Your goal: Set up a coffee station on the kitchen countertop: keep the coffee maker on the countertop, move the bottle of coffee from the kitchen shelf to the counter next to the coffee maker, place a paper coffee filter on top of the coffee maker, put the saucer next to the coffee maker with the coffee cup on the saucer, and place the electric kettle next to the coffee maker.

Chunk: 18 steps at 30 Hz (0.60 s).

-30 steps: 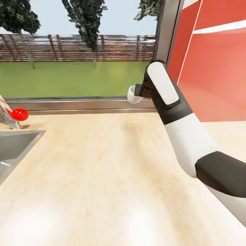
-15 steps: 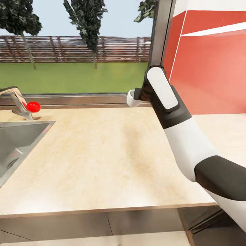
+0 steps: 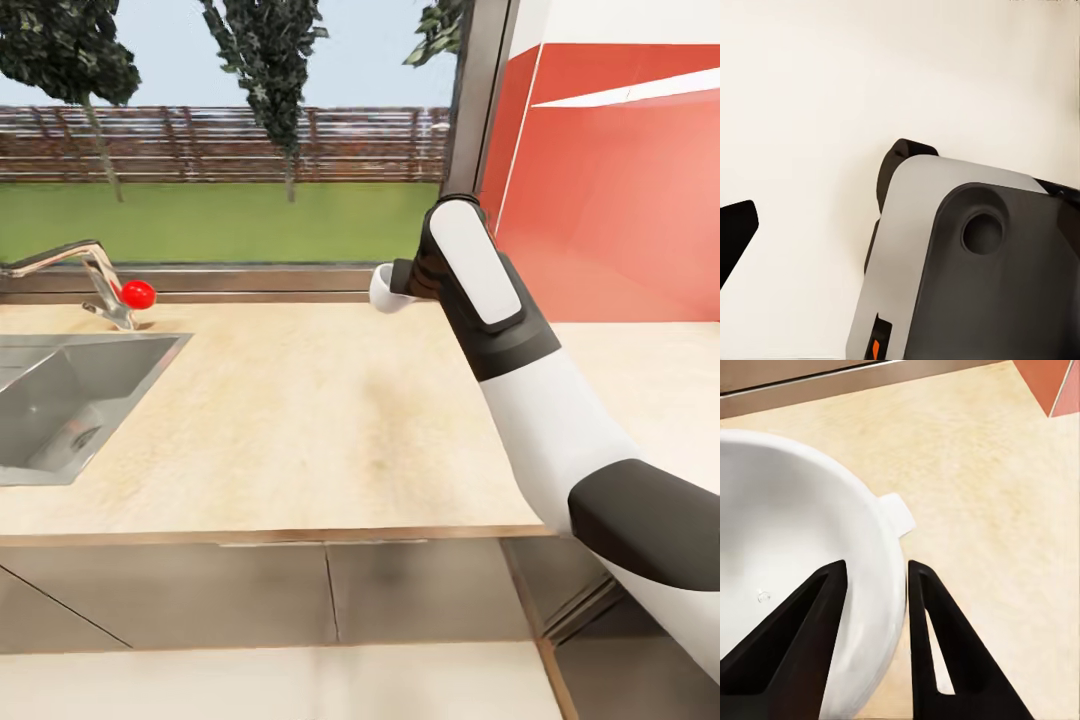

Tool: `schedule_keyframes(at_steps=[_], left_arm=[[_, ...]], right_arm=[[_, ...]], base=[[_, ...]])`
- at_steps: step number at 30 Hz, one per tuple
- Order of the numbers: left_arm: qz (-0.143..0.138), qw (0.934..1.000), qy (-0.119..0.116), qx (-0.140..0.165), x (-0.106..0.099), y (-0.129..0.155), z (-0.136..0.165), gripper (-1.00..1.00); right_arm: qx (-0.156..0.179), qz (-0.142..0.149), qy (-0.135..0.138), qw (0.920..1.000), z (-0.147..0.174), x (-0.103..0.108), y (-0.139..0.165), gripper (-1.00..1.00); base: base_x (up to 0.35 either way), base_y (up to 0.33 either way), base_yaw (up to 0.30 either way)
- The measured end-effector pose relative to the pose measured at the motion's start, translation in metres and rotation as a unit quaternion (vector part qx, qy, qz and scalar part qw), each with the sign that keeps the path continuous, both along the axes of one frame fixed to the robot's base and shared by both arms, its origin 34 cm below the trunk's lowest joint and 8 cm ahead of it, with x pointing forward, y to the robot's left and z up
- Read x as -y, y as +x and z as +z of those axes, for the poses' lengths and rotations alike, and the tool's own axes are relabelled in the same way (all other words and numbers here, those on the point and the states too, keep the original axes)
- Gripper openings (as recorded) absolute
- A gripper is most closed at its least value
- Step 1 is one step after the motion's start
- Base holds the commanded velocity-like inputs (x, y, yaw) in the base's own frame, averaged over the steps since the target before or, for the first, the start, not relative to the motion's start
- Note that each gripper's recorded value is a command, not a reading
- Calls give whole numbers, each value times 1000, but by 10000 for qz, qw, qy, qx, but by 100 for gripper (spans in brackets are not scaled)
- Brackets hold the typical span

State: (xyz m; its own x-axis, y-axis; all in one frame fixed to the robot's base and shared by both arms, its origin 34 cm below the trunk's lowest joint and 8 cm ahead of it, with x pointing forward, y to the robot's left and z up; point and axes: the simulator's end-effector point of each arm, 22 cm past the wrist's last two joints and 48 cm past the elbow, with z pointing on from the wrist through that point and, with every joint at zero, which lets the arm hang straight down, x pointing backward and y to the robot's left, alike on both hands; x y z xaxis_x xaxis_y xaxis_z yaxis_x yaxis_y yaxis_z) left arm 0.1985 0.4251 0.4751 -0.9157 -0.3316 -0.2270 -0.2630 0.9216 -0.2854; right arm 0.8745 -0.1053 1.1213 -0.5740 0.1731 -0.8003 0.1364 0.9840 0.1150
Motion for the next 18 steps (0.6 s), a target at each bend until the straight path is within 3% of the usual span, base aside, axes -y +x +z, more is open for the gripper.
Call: schedule_keyframes(at_steps=[18], left_arm=[[0,10000,0,0,0,0,0,100]], right_arm=[[-17,49,-41,10000,-5,-4,-2,-100]], base=[[-1,0,271]])
